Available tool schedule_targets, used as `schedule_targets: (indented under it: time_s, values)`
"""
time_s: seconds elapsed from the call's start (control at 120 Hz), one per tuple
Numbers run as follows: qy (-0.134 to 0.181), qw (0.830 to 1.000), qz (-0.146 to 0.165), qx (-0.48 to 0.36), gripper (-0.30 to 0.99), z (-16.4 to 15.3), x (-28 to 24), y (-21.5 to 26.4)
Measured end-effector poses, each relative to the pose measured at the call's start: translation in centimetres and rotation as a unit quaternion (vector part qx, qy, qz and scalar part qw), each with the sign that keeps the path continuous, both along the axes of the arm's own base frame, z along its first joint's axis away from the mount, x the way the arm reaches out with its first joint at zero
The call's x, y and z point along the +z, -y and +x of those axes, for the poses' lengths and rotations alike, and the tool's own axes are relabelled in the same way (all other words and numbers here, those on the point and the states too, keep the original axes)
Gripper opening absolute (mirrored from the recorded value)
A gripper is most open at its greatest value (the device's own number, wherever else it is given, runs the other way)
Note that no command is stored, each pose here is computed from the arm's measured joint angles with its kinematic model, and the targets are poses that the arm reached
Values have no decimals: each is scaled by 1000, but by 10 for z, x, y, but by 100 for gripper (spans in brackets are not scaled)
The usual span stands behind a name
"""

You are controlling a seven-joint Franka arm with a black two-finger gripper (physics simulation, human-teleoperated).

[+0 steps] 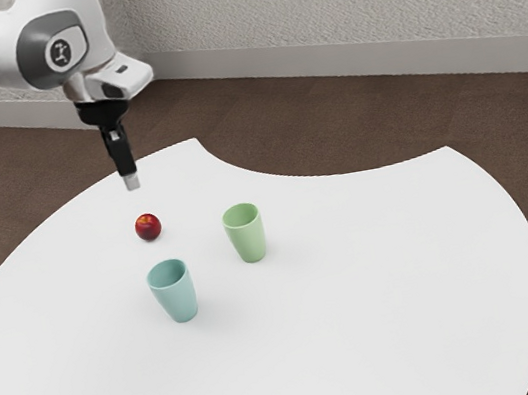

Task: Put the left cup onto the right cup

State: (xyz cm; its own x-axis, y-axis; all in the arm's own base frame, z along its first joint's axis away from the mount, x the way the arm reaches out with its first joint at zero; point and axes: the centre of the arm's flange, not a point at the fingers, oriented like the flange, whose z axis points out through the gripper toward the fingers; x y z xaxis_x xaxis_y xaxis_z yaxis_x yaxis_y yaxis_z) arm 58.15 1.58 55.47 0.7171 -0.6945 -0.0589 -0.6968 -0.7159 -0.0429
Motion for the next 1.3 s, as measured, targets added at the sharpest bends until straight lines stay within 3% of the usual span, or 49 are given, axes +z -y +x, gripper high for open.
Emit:
schedule_targets:
  time_s: [0.375,0.808,1.158,1.217,1.3]
  values:
    - [-48,998,-13,28,69,-12,-105,-28]
    - [-38,999,-1,35,69,-1,-194,-48]
    - [-21,999,10,26,69,14,-224,-48]
    - [-22,999,11,26,64,15,-229,-48]
    - [-18,999,11,25,44,17,-232,-48]
